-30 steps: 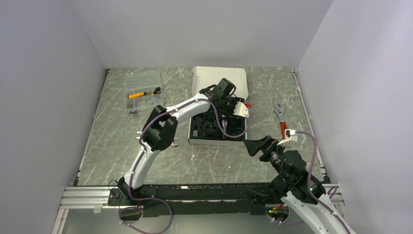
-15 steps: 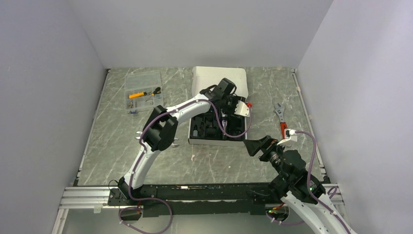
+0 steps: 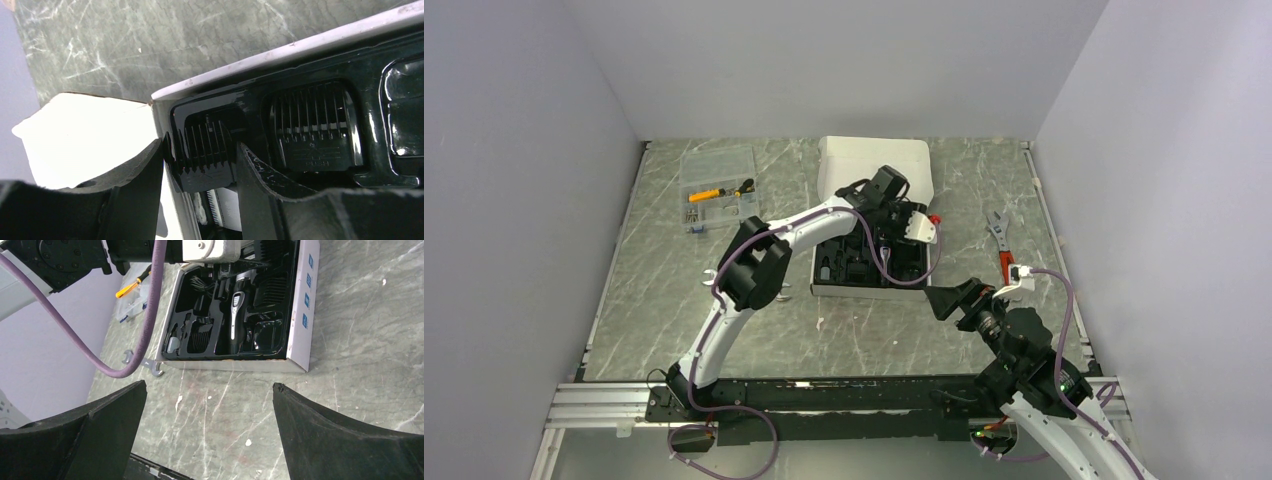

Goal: Sort the hair-cutting tools
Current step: Place the haircut tool in the storage box.

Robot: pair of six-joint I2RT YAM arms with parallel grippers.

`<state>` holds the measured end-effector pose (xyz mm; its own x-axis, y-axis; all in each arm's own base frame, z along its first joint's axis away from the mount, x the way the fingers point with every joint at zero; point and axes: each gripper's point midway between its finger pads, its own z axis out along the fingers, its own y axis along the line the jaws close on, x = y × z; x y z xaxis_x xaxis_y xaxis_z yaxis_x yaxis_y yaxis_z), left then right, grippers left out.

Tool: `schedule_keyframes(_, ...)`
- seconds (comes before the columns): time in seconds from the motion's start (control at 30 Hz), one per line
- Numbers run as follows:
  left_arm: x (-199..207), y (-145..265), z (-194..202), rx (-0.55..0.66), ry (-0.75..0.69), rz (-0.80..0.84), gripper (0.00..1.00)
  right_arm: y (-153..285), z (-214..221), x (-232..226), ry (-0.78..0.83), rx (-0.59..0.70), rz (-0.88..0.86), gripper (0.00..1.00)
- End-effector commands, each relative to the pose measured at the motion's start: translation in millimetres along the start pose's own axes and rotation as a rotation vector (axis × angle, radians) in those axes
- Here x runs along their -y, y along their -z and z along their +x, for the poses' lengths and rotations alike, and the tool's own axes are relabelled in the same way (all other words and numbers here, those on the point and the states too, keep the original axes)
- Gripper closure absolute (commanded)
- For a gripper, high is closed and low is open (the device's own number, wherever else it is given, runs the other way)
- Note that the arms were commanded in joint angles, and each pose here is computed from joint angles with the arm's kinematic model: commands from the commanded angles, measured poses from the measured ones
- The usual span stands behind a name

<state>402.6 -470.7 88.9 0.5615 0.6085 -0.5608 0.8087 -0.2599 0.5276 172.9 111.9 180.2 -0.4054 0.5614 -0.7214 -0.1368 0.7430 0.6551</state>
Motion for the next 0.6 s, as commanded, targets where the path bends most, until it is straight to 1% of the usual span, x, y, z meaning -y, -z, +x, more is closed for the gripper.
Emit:
schedule_keyframes(0.0,-4.9,-1.4,-6.7,0.015,0.0,-0.033,0.58,2.1,-10.5,-9.0,-0.001,0.035,-0.031,0.0)
schedule_keyframes(0.03,-5.9,-1.1,-6.2,0.013,0.001,-0.038,0.55,2.3,-10.6,-9.1,-0.002,0.035,-0.032,0.01)
schedule_keyframes(0.1,-6.1,-0.6,-7.4,0.013,0.0,-0.041,0.42,2.0,-9.8,-8.7,-0.003,0.032,-0.031,0.01)
schedule_keyframes(0.13,-7.1,-0.3,-8.0,0.014,0.001,-0.046,0.31,2.0,-9.7,-8.5,-0.002,0.032,-0.031,0.0)
schedule_keyframes(0.17,-8.5,0.3,-8.5,0.016,0.002,-0.051,0.1,2.0,-10.0,-8.4,-0.002,0.033,-0.03,0.0)
schedule_keyframes(0.2,-10.2,1.3,-9.9,0.019,0.0,-0.056,0.02,2.1,-9.9,-8.6,-0.004,0.033,-0.031,0.01)
schedule_keyframes(0.43,-21.3,7.8,-21.6,0.041,-0.005,-0.102,0.01,2.4,-10.2,-8.6,-0.008,0.035,-0.031,0.01)
schedule_keyframes(0.57,-42.7,27.3,-40.5,0.091,-0.005,-0.197,0.01,2.5,-10.4,-8.3,-0.009,0.036,-0.029,0.01)
